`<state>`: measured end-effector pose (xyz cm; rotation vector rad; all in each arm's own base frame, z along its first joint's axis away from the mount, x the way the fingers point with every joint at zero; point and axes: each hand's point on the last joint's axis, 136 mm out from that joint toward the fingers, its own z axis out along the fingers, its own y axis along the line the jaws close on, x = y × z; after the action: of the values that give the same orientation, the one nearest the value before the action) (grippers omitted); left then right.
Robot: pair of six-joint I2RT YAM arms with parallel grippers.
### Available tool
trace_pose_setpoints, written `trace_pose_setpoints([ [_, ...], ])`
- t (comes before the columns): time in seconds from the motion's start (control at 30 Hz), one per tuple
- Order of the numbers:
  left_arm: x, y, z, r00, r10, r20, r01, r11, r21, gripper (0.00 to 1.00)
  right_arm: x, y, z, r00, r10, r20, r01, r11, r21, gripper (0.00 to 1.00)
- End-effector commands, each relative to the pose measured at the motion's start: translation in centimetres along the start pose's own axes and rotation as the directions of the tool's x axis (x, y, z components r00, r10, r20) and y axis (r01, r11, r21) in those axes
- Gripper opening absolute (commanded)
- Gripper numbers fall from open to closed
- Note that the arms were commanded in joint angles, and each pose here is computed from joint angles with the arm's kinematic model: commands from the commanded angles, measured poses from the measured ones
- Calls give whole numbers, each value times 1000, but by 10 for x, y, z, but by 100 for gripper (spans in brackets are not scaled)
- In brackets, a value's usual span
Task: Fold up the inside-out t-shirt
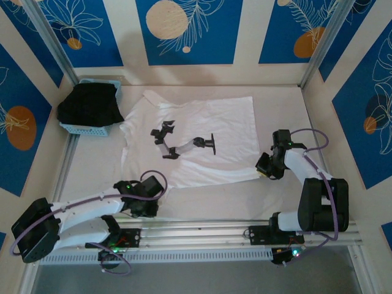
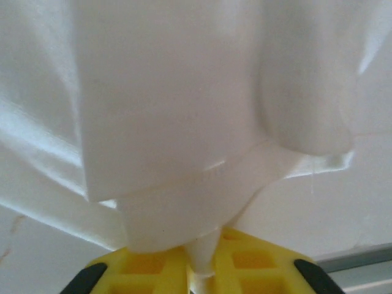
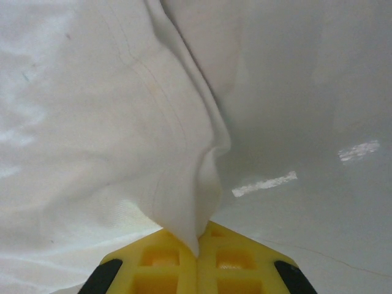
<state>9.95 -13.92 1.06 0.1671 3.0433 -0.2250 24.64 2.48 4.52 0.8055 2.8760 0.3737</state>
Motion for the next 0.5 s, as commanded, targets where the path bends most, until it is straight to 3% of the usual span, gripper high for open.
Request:
trace_pose_setpoints([
  [0.0,5,16,4,1000,14,11,-14,998,-56,0,-12,12,-22,998,-20,56,23,998,-56,0],
  [0.13,-45,8,-54,960,80,267,-62,995,-73,0,-34,30,-66,979,-55,197,82,987,-135,0],
  [0.23,-97,-1,-135,840,168,516,-115,984,-134,0,-54,51,-116,930,-110,350,179,969,-171,0],
  [0.37,-152,-6,-284,552,304,776,-114,950,-290,0,-76,74,-200,823,-123,554,265,946,-185,0],
  [0.47,-163,-10,-398,314,334,889,-96,943,-320,0,-77,83,-275,699,-93,709,310,933,-183,0],
])
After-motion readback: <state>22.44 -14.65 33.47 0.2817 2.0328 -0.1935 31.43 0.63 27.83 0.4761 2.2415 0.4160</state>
